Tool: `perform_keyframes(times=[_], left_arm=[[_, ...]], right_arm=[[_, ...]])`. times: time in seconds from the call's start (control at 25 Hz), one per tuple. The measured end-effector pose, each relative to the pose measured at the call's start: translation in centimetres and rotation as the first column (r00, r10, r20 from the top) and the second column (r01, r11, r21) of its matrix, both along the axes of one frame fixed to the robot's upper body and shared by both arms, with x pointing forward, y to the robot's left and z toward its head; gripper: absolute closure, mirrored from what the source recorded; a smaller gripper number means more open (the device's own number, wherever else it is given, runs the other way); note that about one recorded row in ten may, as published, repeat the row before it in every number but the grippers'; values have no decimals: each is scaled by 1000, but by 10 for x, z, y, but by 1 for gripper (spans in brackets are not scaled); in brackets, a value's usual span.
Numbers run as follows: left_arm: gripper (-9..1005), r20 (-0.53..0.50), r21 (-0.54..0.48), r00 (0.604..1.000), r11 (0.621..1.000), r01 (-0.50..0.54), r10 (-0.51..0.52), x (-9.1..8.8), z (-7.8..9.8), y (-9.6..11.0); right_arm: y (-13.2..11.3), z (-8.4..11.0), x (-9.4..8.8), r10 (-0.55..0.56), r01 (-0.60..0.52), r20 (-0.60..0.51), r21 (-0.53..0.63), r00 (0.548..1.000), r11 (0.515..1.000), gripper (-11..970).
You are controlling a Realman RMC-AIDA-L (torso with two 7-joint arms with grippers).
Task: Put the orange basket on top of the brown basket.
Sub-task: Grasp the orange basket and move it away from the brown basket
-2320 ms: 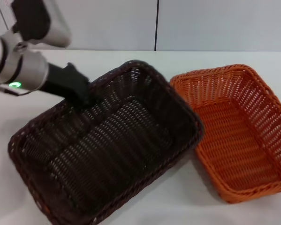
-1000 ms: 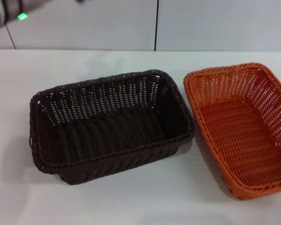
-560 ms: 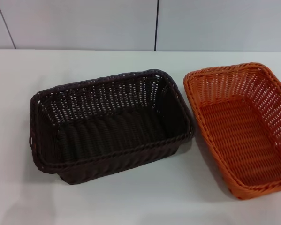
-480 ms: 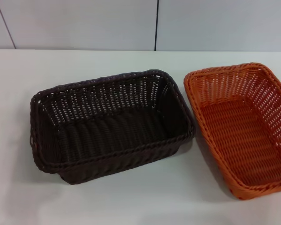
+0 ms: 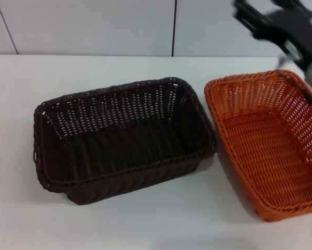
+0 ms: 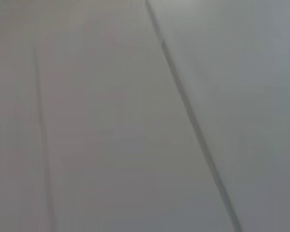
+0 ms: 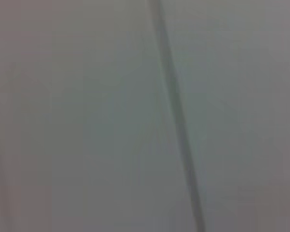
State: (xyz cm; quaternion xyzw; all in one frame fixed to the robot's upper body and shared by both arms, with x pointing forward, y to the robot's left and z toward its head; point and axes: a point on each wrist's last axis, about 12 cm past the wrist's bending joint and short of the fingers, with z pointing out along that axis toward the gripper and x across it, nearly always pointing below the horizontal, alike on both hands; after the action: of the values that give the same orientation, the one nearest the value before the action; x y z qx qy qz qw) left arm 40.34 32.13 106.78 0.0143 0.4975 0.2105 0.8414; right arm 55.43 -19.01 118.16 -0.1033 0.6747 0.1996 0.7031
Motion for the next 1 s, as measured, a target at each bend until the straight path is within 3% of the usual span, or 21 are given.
perform_keyframes(times=[0.04,0.12,0.16,0.2,0.24,0.32,0.36,0.4,0.44,0.48,0.52,0.56,0.6,0.64,0.68,0.72,0.76,0.8,1.0], left_arm=[[294,-62,-33,996,998,-59,57,-11,-13,12],[295,-94,-60,992,994,-87,81,-17,-21,18],[295,-113,-81,989,991,-105,96,-20,-25,22],[295,-140,-104,983,986,-129,114,-24,-31,28],[296,-152,-108,981,984,-139,122,-24,-33,31],[296,-174,-118,975,980,-161,139,-25,-37,35],[296,-195,-129,970,976,-175,148,-23,-40,37],[296,-213,-138,966,974,-181,149,-22,-42,38],[296,-222,-142,963,972,-185,151,-21,-43,38],[296,-249,-155,956,968,-198,156,-17,-46,40],[296,-249,-155,956,968,-198,156,-17,-46,40],[297,-267,-162,951,965,-205,157,-14,-49,41],[297,-273,-164,949,964,-207,157,-13,-49,41],[297,-279,-166,948,964,-208,156,-12,-50,41],[297,-288,-169,945,963,-210,155,-11,-51,41],[297,-288,-169,945,963,-210,155,-11,-51,41],[297,-303,-179,940,960,-215,155,-7,-53,41],[297,-308,-182,939,959,-216,153,-5,-53,41],[297,-319,-190,937,959,-209,141,0,-54,40]], right_arm=[[2,12,3,33,-35,-53,-44,998,998,148],[4,43,9,78,-94,-131,-124,988,988,148],[2,70,14,105,-150,-214,-209,971,966,148],[2,70,14,105,-150,-214,-209,971,966,148],[-1,87,15,134,-232,-317,-295,939,927,148],[-1,90,15,155,-286,-371,-330,916,899,148],[-4,94,11,217,-441,-502,-385,837,811,148],[-4,94,11,217,-441,-502,-385,837,811,149],[-6,95,7,280,-593,-613,-395,739,702,149],[-7,93,3,299,-660,-667,-385,682,645,149],[-7,93,3,299,-660,-667,-385,682,645,149],[-12,89,-4,317,-751,-743,-361,589,553,149],[-12,89,-4,317,-751,-743,-361,589,553,149],[-18,84,-12,314,-811,-796,-339,518,478,149],[-22,82,-17,308,-833,-818,-326,485,446,149],[-22,82,-17,308,-833,-818,-326,485,446,149],[-28,78,-25,297,-862,-846,-310,442,401,149],[-32,77,-29,286,-871,-857,-306,428,385,149],[-40,73,-36,234,-873,-880,-310,413,376,150]])
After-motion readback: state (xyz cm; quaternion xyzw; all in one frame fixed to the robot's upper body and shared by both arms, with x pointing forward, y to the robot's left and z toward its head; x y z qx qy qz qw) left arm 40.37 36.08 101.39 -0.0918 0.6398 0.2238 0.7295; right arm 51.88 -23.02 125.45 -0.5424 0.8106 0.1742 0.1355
